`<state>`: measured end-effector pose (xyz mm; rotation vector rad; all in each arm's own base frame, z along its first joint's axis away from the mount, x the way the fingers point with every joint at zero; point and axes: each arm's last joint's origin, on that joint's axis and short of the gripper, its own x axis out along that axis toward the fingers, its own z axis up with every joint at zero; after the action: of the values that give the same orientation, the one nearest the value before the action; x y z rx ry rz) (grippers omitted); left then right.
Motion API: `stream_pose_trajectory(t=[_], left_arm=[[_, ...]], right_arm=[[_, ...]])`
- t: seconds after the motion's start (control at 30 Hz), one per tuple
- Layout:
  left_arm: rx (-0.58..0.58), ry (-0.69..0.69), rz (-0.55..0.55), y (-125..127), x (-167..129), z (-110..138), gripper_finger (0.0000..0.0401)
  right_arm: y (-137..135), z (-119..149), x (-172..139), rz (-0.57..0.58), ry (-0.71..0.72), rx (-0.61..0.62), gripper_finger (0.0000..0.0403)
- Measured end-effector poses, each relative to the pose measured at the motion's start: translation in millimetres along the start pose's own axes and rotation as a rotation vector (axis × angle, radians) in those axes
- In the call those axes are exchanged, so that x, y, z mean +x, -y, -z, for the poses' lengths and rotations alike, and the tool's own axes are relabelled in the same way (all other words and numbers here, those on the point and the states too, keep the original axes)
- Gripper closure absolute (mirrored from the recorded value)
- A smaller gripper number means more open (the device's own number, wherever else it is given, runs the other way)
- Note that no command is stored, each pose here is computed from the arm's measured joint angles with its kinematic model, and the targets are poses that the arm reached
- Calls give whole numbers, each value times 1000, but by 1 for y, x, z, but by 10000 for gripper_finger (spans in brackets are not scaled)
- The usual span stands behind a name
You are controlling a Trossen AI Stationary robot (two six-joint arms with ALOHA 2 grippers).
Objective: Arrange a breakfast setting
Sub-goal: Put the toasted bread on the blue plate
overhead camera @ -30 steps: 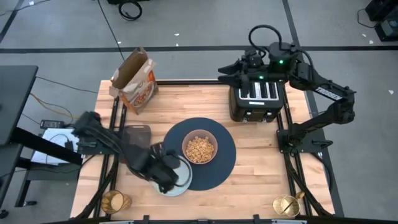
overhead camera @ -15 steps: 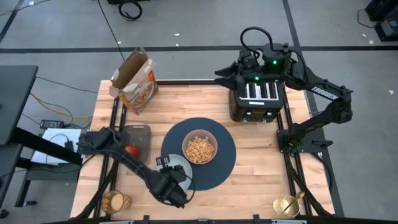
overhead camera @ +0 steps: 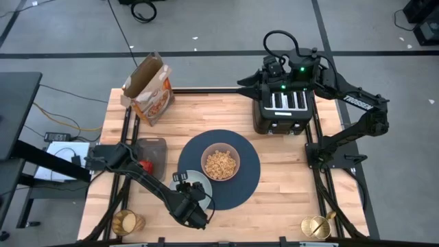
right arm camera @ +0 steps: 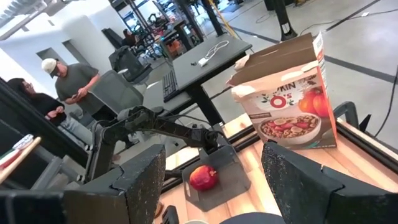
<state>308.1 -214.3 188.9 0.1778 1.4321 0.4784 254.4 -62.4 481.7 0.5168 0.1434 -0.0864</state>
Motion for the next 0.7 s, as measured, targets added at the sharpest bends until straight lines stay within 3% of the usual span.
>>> stream_pose_trajectory(t=[0.2, 0.57, 0.7], left_arm=[[-24, 9, 15, 2, 0, 0, 346], [-43, -8, 170, 14, -2, -3, 228], [-33, 7, 204, 19, -4, -2, 204]], right_arm=[[0, 1, 0, -18, -13, 1, 133], [0, 1, 0, -18, -14, -1, 133], [0, 1, 0, -18, -13, -3, 133]])
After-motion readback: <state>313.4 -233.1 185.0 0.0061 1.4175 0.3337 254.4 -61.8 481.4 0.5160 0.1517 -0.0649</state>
